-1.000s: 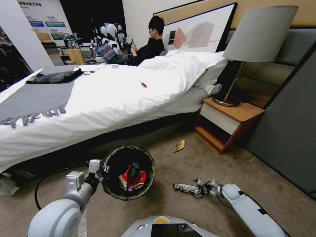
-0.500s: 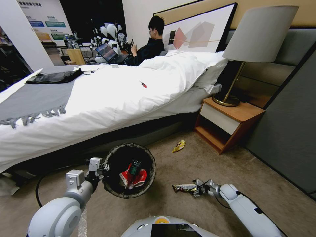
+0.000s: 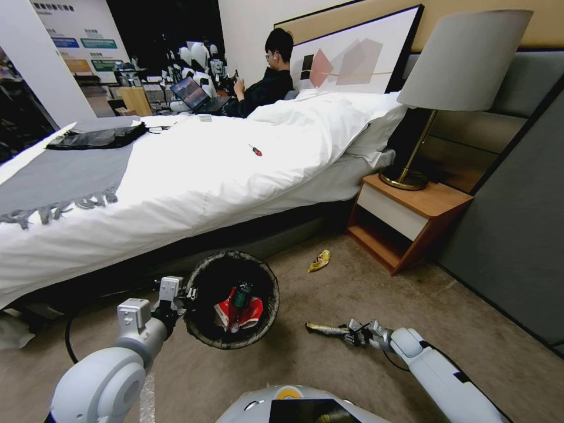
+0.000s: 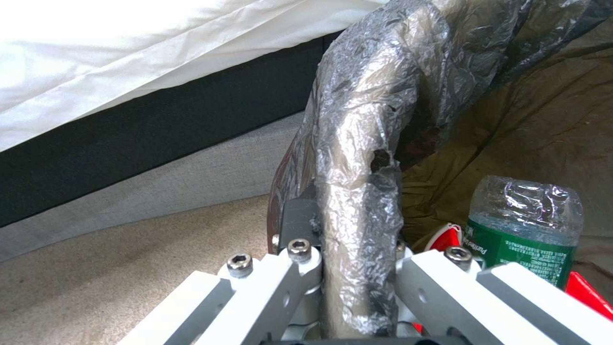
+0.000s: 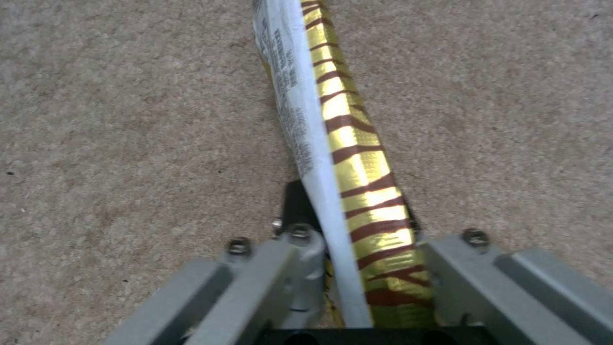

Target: Pick up the trash bin, then pick up the garbage from the floor and place it into the trash bin.

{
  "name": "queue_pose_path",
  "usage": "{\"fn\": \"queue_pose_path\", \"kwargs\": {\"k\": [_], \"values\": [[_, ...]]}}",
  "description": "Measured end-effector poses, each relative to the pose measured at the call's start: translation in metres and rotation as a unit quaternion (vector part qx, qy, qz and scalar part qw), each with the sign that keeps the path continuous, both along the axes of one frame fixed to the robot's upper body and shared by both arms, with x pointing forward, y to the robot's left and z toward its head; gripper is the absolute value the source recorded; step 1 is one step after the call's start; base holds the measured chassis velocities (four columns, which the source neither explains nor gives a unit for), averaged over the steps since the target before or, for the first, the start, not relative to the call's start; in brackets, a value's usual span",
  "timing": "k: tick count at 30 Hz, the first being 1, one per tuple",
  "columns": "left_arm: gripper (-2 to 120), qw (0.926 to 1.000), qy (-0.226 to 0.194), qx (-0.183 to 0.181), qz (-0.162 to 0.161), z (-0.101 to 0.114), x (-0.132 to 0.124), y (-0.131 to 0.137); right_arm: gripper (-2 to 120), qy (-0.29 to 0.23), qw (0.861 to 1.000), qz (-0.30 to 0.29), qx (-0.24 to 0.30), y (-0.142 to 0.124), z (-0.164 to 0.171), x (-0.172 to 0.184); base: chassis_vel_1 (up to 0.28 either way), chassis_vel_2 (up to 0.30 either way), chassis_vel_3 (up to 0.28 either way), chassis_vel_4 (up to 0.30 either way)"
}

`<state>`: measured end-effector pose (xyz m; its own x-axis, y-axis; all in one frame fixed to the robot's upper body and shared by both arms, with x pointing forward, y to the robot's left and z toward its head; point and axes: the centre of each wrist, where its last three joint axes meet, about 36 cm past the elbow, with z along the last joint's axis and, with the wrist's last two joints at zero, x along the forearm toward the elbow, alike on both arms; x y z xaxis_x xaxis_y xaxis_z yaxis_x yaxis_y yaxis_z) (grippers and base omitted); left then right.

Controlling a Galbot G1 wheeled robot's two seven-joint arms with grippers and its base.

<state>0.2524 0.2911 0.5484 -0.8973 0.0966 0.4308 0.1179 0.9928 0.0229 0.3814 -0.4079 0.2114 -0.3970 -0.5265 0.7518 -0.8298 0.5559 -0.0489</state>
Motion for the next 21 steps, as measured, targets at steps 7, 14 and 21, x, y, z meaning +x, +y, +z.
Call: {"fn": "queue_pose_path", "kwargs": {"k": [7,14,21], "values": [[2,1.0000,0.002,0.000,0.000,-0.001,-0.001,0.000,0,-0.025,1.000,-0.011,0.006,0.004,0.008,0.000,0.000,0.000,0.000,0.000],[2,1.0000,0.003,0.002,-0.001,0.000,0.000,0.001,0,-0.092,0.995,-0.017,0.035,0.016,0.049,0.000,0.000,0.000,0.000,0.000],[2,1.0000,0.003,0.002,-0.001,0.000,0.000,0.001,0,-0.174,0.981,-0.031,0.078,0.027,0.125,0.012,0.000,0.000,0.000,0.000]]}}
